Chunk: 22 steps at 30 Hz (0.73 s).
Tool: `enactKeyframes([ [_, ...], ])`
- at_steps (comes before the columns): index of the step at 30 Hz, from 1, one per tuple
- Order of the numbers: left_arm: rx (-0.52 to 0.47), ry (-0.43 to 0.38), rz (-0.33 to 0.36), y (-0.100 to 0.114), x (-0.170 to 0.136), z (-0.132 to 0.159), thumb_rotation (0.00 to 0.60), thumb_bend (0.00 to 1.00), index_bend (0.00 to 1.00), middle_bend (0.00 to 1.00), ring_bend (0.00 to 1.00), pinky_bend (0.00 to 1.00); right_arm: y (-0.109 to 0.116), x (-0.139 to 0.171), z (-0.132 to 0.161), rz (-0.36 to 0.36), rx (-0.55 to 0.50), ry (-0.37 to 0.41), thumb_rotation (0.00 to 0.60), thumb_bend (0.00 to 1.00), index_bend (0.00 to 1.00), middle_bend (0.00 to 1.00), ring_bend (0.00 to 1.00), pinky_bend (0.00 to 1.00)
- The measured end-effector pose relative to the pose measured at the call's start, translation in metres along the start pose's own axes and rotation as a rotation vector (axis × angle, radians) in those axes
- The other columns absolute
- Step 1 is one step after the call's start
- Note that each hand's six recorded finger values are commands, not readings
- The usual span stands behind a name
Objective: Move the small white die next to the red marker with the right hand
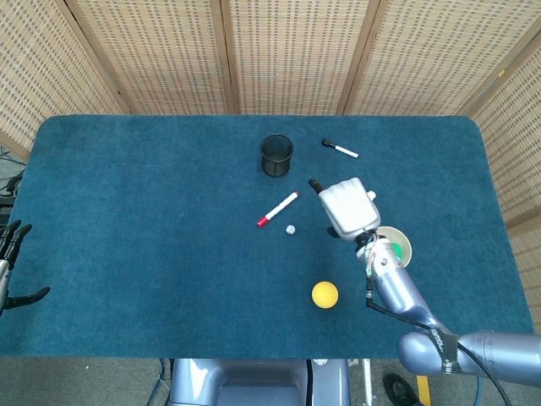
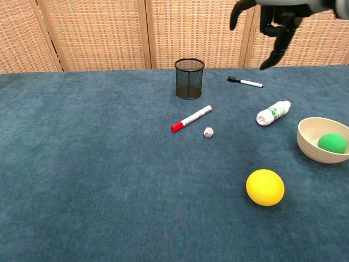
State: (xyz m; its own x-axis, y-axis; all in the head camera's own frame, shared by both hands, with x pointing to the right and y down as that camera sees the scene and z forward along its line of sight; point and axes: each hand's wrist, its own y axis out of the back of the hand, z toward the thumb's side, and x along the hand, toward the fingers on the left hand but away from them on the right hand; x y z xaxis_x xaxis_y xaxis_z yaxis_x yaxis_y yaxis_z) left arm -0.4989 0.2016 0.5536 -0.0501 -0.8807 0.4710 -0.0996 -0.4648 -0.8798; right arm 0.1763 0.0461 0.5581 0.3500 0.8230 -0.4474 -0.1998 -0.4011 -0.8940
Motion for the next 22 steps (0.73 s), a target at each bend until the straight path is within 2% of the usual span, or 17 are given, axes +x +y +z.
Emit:
enactKeyframes([
  [2, -0.002, -0.001, 0.002, 0.001, -0.001, 0.0, 0.6, 0.0, 0.0, 0.0, 0.0, 0.0, -0.001, 0.008, -0.01, -0.029, -0.011, 0.0, 0.6, 0.11, 0.23, 0.47, 0.55, 0.75],
  [3, -0.002, -0.002, 0.002, 0.001, -0.001, 0.0, 0.6, 0.0, 0.0, 0.0, 0.0, 0.0, -0.002, 0.012, -0.016, -0.043, -0.016, -0.002, 0.6, 0.09, 0.23, 0.36, 0.4, 0.57],
  [5, -0.002, -0.007, 0.002, 0.0, -0.002, 0.001, 0.6, 0.0, 0.0, 0.0, 0.0, 0.0, -0.005, 0.023, -0.031, -0.087, -0.029, -0.01, 0.6, 0.03, 0.21, 0.19, 0.14, 0.31],
  [7, 0.0, -0.011, 0.003, 0.0, -0.003, 0.002, 0.6, 0.0, 0.0, 0.0, 0.0, 0.0, -0.01, 0.035, -0.047, -0.131, -0.045, -0.018, 0.6, 0.0, 0.15, 0.05, 0.02, 0.16],
  [8, 0.003, -0.013, 0.004, 0.0, -0.004, 0.003, 0.6, 0.0, 0.0, 0.0, 0.0, 0.0, -0.014, 0.044, -0.06, -0.162, -0.056, -0.027, 0.6, 0.0, 0.11, 0.01, 0.0, 0.11],
  [11, 0.008, -0.017, 0.013, 0.001, -0.006, 0.005, 0.6, 0.0, 0.0, 0.0, 0.0, 0.0, -0.032, 0.071, -0.098, -0.215, -0.089, -0.068, 0.6, 0.0, 0.04, 0.0, 0.0, 0.02],
  [15, 0.02, -0.025, 0.029, 0.0, -0.009, 0.008, 0.6, 0.0, 0.0, 0.0, 0.0, 0.0, -0.061, 0.114, -0.14, -0.232, -0.172, -0.15, 0.6, 0.0, 0.0, 0.0, 0.0, 0.0],
  [18, 0.028, -0.034, 0.041, 0.0, -0.011, 0.011, 0.6, 0.0, 0.0, 0.0, 0.0, 0.0, -0.08, 0.149, -0.155, -0.242, -0.215, -0.202, 0.6, 0.0, 0.0, 0.0, 0.0, 0.0],
  [22, 0.027, -0.036, 0.057, 0.001, -0.014, 0.011, 0.6, 0.0, 0.0, 0.0, 0.0, 0.0, -0.098, 0.175, -0.154, -0.258, -0.233, -0.222, 0.6, 0.0, 0.0, 0.0, 0.0, 0.0],
])
